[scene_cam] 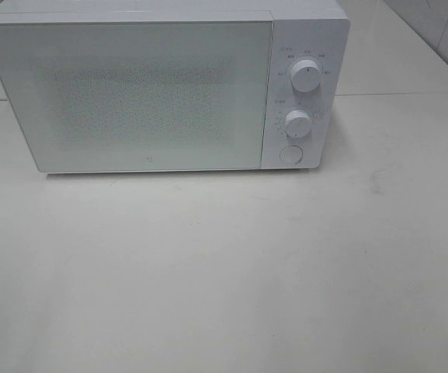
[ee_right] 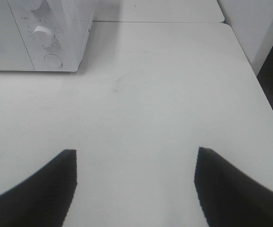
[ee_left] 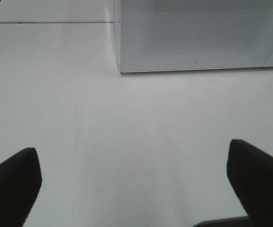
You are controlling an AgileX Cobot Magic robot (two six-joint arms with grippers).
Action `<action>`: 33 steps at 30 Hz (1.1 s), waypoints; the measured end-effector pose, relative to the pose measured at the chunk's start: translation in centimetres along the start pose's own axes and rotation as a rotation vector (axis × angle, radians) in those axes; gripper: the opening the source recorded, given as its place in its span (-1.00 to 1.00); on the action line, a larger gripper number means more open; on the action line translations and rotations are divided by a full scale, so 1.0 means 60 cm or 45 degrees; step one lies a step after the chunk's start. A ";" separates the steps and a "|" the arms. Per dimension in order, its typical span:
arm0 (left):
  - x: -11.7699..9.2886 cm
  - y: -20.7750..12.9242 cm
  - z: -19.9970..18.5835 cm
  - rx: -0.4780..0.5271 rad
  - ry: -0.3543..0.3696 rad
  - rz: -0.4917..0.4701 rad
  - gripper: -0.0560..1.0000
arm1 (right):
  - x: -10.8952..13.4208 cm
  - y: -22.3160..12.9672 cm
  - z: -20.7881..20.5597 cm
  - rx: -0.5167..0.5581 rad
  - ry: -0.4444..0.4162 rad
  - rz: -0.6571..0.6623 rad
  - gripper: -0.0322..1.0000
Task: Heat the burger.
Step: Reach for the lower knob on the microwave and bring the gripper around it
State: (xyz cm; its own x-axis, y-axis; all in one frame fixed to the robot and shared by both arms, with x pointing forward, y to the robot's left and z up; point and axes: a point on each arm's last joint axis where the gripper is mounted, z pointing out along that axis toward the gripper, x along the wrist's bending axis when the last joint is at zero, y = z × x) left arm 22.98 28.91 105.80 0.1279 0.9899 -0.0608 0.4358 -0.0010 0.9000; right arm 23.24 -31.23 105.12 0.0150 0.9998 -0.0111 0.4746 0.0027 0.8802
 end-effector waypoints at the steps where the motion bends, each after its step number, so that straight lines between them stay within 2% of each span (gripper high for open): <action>1: 0.000 0.000 0.000 0.000 0.000 0.000 0.98 | 0.000 0.000 0.000 0.000 0.000 0.000 0.39; 33: 0.000 0.000 0.000 0.000 0.000 0.000 0.98 | 0.000 0.001 -0.001 -0.005 0.000 0.001 0.39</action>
State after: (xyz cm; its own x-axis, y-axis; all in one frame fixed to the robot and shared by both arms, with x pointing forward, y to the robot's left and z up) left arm 22.98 28.91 105.80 0.1279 0.9899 -0.0608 0.4358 -0.0010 0.9000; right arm 23.21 -31.23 105.21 0.0149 0.9998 -0.0106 0.4711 0.0023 0.8821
